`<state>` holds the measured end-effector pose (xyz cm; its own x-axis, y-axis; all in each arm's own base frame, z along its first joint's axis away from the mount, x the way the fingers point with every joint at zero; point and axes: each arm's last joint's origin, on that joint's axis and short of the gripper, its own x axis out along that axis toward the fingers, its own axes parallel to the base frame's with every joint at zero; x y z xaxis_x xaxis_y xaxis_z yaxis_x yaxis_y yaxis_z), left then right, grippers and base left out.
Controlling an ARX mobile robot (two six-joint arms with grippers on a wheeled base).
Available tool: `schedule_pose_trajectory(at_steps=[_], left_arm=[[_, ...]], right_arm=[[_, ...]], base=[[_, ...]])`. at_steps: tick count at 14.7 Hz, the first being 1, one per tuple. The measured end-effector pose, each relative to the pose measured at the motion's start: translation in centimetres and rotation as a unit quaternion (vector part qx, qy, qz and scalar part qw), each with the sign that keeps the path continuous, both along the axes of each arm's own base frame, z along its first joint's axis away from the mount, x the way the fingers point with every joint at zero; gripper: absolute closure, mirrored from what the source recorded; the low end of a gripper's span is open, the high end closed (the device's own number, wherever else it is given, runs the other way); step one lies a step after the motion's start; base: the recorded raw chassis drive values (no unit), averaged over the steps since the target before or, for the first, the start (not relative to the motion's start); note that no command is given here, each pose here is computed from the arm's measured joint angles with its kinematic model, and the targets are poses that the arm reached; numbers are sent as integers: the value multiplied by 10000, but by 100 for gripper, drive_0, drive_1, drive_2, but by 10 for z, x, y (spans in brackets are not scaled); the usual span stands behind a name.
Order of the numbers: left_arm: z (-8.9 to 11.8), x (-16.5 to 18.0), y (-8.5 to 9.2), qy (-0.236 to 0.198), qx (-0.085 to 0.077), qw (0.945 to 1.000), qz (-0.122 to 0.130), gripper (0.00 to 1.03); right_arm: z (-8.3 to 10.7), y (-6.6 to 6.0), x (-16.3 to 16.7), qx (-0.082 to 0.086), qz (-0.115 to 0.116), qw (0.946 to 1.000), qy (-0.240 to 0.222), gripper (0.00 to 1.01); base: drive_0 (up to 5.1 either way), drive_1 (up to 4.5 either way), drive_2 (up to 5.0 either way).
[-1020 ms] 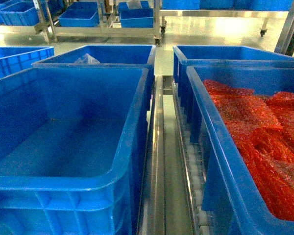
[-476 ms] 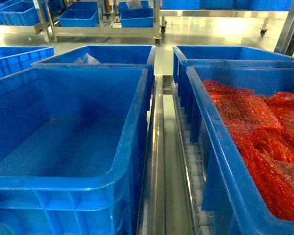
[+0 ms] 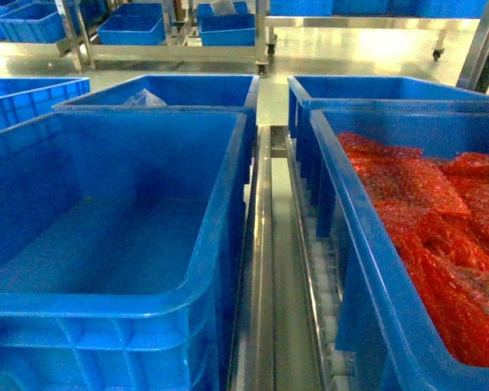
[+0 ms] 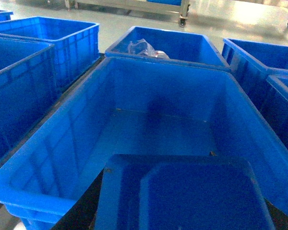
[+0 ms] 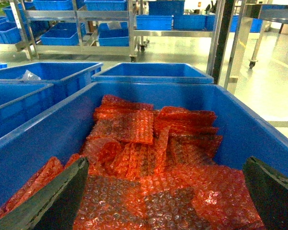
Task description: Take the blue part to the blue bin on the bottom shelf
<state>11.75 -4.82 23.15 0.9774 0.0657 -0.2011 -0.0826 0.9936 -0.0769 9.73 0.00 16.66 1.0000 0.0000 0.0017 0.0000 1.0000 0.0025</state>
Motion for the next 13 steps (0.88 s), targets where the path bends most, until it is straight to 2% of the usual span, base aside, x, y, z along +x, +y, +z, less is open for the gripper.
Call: schedule_pose_trajectory(at_steps=[13], left_arm=[[0,0,0,0,0,10000,0,60]], right_arm=[[0,0,0,0,0,10000,2,3]], base=[[0,0,0]])
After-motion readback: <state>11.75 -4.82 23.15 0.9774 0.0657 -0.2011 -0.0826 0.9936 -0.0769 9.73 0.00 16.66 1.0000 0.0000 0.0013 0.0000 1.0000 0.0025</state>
